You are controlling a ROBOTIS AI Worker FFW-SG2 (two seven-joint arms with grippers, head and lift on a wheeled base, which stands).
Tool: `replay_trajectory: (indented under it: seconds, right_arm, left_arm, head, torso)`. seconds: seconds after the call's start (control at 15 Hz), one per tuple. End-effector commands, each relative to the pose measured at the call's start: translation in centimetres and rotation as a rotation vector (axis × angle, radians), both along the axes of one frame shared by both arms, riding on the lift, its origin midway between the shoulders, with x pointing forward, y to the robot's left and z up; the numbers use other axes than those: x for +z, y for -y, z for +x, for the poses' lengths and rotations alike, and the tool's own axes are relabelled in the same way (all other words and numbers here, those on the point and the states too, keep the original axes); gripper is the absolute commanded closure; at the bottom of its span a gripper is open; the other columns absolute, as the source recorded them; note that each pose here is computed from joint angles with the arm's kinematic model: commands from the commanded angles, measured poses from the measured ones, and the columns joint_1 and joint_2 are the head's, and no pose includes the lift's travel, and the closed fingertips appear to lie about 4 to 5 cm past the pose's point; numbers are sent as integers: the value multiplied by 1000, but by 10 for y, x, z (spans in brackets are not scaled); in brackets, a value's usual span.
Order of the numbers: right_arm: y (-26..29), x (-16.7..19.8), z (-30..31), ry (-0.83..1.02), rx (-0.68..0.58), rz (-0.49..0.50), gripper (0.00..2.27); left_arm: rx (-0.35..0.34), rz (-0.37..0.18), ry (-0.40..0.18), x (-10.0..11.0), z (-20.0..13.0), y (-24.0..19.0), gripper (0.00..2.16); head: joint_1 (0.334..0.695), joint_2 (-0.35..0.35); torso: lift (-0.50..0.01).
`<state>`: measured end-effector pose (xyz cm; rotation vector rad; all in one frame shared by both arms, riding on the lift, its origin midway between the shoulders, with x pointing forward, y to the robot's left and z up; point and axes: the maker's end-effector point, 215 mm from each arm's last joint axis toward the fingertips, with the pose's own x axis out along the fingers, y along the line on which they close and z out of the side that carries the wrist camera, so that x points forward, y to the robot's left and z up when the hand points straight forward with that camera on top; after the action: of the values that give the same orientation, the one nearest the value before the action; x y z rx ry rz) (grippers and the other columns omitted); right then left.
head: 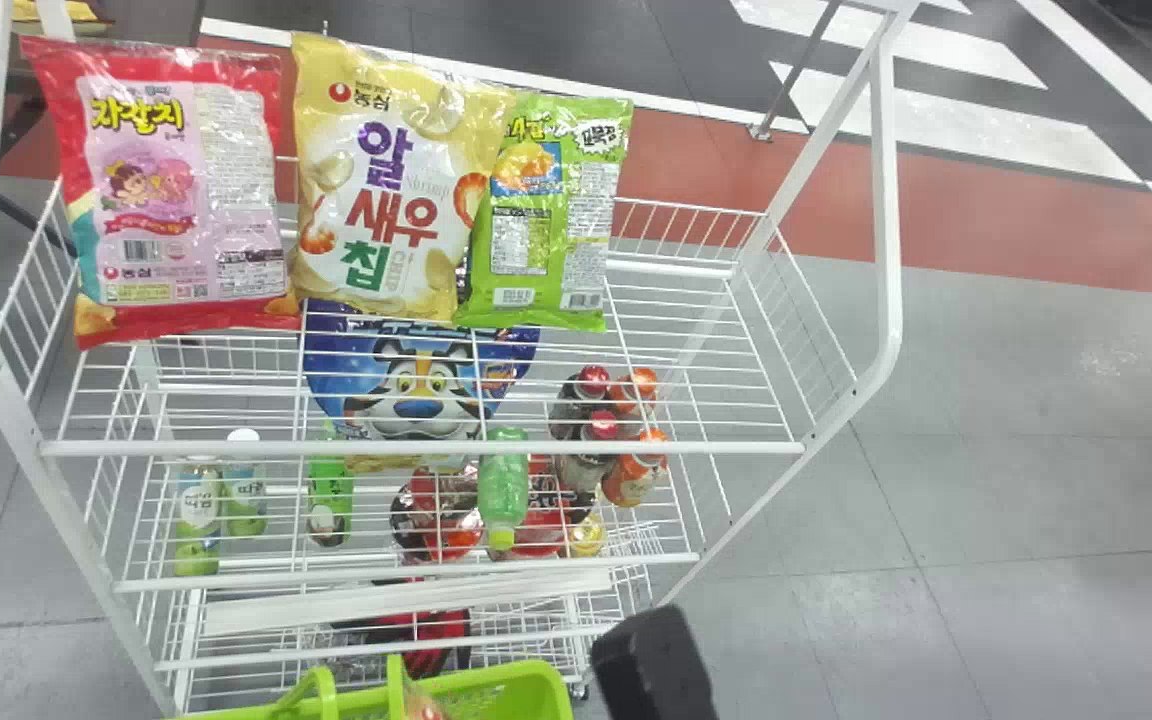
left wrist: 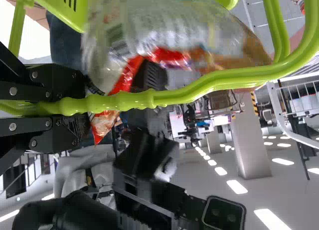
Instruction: Hold basket handle with left hand then pick Saewookkang with right hand and place into basket
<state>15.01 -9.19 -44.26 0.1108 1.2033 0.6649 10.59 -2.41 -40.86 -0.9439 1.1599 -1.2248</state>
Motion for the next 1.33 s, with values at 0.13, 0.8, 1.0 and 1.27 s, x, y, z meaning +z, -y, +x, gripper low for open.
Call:
replay_trajectory:
  seconds: [0.13,0.8,1.0,1.27]
  right_arm:
    - [4,-36,-28,-79,38,-79,1966]
    - [66,-44,5,29,-37,-305,63]
    - [66,-12,81,277,-168,-248,70]
    - [68,74,175,687,-354,-116,76]
  left_arm:
    - [1,-5,-6,1,-3,0,1764]
    - [11,-22,12,6,-6,-2,1767]
    - [17,-26,18,6,-6,-1,1767]
    - [21,-31,26,7,-6,0,1767]
  head:
    - [695,-350]
    - [695,-350]
    - [695,-350]
    - [695,-350]
  torso:
    - [-19]
    - [-19]
    - [-19]
    - [-19]
